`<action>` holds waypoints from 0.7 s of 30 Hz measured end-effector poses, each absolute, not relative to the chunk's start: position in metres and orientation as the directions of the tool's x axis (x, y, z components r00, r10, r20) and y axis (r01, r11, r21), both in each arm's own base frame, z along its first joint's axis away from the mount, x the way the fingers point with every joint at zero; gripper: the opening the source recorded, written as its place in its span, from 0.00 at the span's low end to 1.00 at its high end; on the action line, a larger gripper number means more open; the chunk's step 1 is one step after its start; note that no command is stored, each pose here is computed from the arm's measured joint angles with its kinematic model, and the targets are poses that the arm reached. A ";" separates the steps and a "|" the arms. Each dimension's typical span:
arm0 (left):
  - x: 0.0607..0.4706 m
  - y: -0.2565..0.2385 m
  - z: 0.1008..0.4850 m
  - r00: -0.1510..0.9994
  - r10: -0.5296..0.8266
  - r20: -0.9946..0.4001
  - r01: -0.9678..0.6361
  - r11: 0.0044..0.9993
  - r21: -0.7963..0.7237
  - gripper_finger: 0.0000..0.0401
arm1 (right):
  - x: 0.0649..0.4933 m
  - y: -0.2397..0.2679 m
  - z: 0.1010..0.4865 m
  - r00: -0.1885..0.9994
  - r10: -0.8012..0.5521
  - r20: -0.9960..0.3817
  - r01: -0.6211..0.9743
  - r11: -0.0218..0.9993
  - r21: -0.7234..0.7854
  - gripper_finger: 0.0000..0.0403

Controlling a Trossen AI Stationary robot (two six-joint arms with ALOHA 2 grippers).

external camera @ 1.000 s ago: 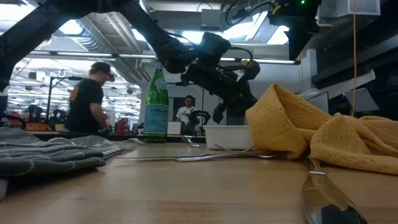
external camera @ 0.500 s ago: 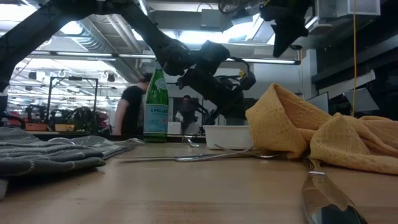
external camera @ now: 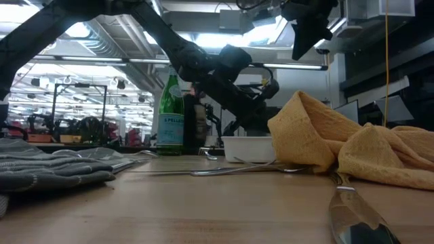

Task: Sort silverware
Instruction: Put the silver spoon into the cutlery tray

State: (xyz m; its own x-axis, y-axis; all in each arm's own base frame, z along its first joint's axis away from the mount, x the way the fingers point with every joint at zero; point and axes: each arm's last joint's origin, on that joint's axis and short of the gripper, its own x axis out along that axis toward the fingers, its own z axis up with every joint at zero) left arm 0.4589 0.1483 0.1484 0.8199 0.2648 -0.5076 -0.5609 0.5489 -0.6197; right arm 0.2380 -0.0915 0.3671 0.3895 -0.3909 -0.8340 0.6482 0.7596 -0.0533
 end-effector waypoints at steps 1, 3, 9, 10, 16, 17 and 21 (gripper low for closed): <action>0.459 0.148 0.148 0.820 0.265 -0.508 -0.561 0.550 -0.618 0.01 | 0.238 -0.092 0.367 0.390 -0.391 -0.834 0.648 0.760 -0.053 0.08; 0.459 0.148 0.148 0.820 0.265 -0.508 -0.561 0.550 -0.618 0.02 | 0.238 -0.092 0.367 0.389 -0.391 -0.834 0.648 0.759 -0.054 0.08; 0.459 0.149 0.148 0.820 0.266 -0.507 -0.562 0.548 -0.620 0.05 | 0.238 -0.092 0.367 0.390 -0.391 -0.834 0.648 0.760 -0.053 0.08; 0.459 0.148 0.148 0.819 0.267 -0.508 -0.563 0.547 -0.620 0.06 | 0.238 -0.092 0.367 0.389 -0.391 -0.834 0.648 0.760 -0.053 0.08; 0.459 0.149 0.148 0.819 0.268 -0.507 -0.563 0.547 -0.620 0.14 | 0.238 -0.092 0.367 0.389 -0.391 -0.834 0.648 0.759 -0.053 0.08; 0.459 0.149 0.148 0.819 0.268 -0.508 -0.563 0.546 -0.620 0.15 | 0.238 -0.092 0.367 0.389 -0.391 -0.834 0.648 0.760 -0.053 0.08; 0.459 0.148 0.148 0.825 0.250 -0.507 -0.556 0.517 -0.650 0.19 | 0.238 -0.091 0.367 0.388 -0.388 -0.836 0.647 0.761 -0.052 0.08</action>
State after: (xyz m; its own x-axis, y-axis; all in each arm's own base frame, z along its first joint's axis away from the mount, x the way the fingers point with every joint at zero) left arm 0.4590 0.1480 0.1484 0.8250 0.2500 -0.5068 -0.5562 0.5173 -0.6504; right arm 0.2377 -0.0915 0.3669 0.3882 -0.3879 -0.8360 0.6471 0.7606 -0.0524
